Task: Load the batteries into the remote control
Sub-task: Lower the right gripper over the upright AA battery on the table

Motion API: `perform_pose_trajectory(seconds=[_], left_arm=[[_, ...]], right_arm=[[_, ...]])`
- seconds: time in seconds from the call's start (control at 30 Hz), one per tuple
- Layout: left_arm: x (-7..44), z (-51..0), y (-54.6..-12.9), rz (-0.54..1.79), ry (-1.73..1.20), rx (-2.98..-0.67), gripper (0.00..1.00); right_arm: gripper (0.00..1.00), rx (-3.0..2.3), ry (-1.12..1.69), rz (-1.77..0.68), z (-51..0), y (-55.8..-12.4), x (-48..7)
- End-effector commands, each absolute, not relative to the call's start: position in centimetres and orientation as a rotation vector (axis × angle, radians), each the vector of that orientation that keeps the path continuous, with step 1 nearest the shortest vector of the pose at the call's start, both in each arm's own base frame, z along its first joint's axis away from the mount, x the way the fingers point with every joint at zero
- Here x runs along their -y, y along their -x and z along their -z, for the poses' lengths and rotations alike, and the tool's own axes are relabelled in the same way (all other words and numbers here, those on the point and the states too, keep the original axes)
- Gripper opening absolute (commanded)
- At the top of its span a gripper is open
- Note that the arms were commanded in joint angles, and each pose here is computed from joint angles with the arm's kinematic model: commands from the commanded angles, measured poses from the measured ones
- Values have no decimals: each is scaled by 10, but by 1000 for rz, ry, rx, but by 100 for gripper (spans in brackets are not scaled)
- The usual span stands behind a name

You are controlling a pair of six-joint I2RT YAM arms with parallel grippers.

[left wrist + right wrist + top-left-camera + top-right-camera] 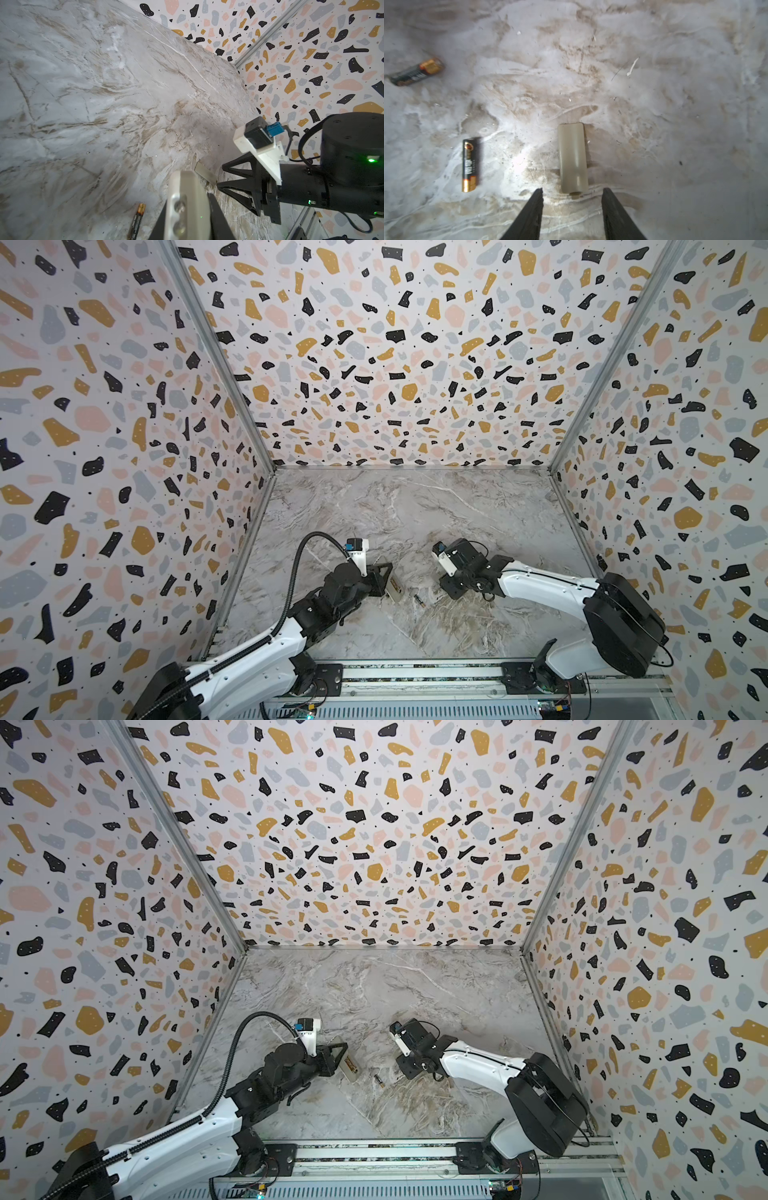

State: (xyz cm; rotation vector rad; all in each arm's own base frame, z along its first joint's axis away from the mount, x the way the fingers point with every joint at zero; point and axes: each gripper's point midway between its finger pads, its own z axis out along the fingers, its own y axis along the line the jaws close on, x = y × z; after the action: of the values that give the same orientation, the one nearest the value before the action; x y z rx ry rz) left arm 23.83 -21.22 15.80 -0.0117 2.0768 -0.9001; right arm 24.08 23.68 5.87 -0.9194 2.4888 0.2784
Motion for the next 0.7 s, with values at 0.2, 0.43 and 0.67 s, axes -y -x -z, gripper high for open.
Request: perform_pose_trajectory(seconds=[0.2, 0.43, 0.67], left_arm=[[214, -172, -237, 969, 9, -2017, 0], [212, -169, -234, 966, 15, -2027, 0], [210, -168, -233, 971, 27, -2025, 0]], right_arm=[[49, -2387, 972, -387, -94, -226, -268], [47, -2357, 1008, -446, -95, -213, -289], [47, -2345, 1040, -487, -92, -203, -304]])
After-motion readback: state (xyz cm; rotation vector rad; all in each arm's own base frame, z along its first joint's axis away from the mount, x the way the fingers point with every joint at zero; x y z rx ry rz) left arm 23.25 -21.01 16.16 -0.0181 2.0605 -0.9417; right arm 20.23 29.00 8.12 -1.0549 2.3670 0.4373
